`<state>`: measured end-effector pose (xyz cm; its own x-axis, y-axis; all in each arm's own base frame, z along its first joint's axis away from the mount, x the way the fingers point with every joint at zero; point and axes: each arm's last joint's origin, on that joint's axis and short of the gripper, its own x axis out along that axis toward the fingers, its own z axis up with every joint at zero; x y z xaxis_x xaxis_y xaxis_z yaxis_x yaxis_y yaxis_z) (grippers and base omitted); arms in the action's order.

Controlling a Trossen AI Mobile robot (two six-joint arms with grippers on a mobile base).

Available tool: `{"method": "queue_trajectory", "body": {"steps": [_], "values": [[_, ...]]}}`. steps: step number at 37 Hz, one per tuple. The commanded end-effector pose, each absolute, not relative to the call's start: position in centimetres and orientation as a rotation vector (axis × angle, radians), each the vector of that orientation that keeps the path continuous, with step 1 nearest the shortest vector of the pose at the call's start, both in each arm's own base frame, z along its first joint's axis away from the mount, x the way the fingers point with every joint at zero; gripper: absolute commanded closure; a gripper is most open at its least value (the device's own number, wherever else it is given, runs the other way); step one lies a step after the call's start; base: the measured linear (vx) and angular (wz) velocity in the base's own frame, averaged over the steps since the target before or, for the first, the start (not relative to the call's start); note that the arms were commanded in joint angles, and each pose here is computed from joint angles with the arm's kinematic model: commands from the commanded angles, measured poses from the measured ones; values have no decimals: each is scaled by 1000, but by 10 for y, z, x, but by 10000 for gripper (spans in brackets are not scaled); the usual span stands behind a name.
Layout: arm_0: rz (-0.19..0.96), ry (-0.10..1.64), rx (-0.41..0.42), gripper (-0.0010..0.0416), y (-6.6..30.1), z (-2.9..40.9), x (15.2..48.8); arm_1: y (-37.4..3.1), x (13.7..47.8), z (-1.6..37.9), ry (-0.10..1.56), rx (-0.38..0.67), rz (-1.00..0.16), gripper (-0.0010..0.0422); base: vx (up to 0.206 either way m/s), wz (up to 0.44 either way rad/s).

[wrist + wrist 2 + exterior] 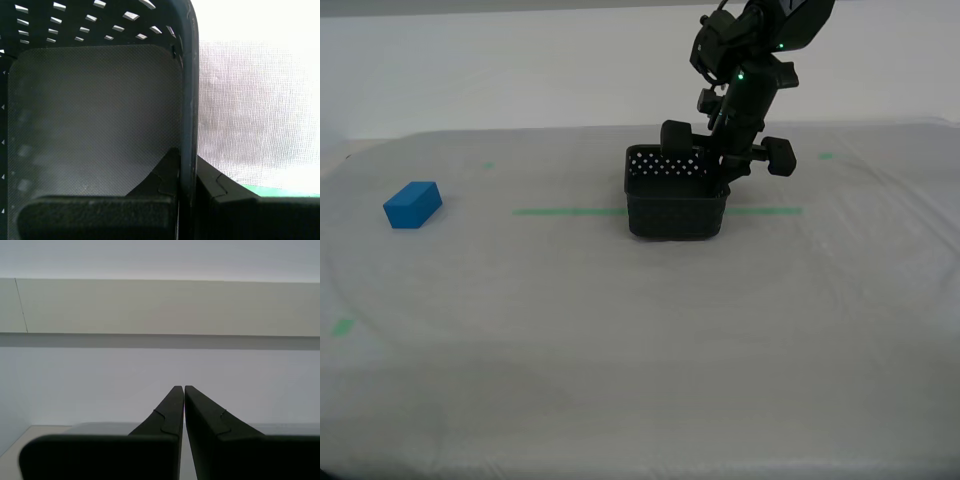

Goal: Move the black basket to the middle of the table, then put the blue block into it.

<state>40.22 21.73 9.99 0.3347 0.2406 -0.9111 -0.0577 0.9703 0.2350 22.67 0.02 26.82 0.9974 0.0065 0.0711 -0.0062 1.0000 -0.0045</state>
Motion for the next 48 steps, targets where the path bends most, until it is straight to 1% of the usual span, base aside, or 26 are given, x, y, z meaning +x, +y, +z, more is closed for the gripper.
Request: {"method": "queue_trajectory", "body": {"steps": [1,48], "values": [[205,1215,175,406,218,101,402,0,227,269,-75,-3,7,412,0,0],[221,1233,135,402,219,100,399,0,227,269,-75,-3,7,412,0,0]]}}
